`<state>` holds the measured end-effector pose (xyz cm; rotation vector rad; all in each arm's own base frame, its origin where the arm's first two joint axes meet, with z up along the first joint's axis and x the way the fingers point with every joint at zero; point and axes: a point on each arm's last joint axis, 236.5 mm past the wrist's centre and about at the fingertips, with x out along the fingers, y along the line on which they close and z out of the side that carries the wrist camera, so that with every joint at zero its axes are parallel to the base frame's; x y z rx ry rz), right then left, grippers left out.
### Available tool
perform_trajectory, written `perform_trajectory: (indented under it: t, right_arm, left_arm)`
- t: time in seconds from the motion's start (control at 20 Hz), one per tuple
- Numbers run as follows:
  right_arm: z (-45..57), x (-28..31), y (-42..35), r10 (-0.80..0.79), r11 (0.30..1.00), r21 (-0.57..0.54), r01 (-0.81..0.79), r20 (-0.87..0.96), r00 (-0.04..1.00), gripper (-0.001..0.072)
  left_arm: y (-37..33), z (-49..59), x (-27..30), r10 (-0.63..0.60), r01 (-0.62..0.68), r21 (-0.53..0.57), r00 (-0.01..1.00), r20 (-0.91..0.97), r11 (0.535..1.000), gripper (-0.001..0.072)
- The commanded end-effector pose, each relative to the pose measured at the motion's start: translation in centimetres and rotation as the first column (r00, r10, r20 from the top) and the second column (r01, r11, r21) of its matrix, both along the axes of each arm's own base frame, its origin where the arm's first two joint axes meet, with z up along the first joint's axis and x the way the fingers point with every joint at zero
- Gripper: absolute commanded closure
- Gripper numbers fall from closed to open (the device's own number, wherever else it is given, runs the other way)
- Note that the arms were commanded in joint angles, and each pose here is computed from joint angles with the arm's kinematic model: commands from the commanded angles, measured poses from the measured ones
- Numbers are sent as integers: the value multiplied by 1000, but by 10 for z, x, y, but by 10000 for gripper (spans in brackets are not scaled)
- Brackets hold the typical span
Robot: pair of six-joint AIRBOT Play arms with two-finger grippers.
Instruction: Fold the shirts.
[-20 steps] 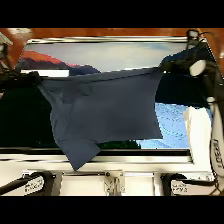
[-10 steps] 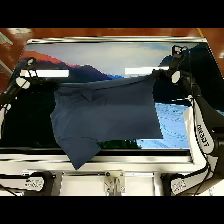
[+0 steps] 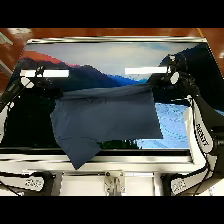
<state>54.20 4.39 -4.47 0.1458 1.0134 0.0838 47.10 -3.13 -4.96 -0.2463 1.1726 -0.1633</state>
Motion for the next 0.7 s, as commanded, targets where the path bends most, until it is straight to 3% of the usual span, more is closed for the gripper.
perform_trajectory:
  t: [0.0, 0.45, 0.55, 0.6, 0.65]
  right_arm:
    - [-27, -48, -11, 1, 998, -57, -15, -228, 974, 647]
    - [-61, -60, -13, -47, 998, -45, 34, -320, 946, 646]
    - [-60, -57, -12, -48, 998, -40, 38, -308, 950, 611]
    - [-58, -56, -9, -47, 999, -28, 40, -307, 951, 480]
    - [-52, -57, -6, -32, 999, -20, 27, -308, 951, 299]
  left_arm:
    - [11, -21, -54, -13, 26, 50, 969, -248, 998, 668]
    - [5, -59, -72, 29, -19, 30, 921, -389, 999, 662]
    - [5, -59, -71, 30, -20, 31, 923, -383, 999, 541]
    - [7, -57, -70, 31, -20, 33, 924, -381, 999, 366]
    - [9, -53, -70, 32, -20, 34, 925, -379, 999, 262]
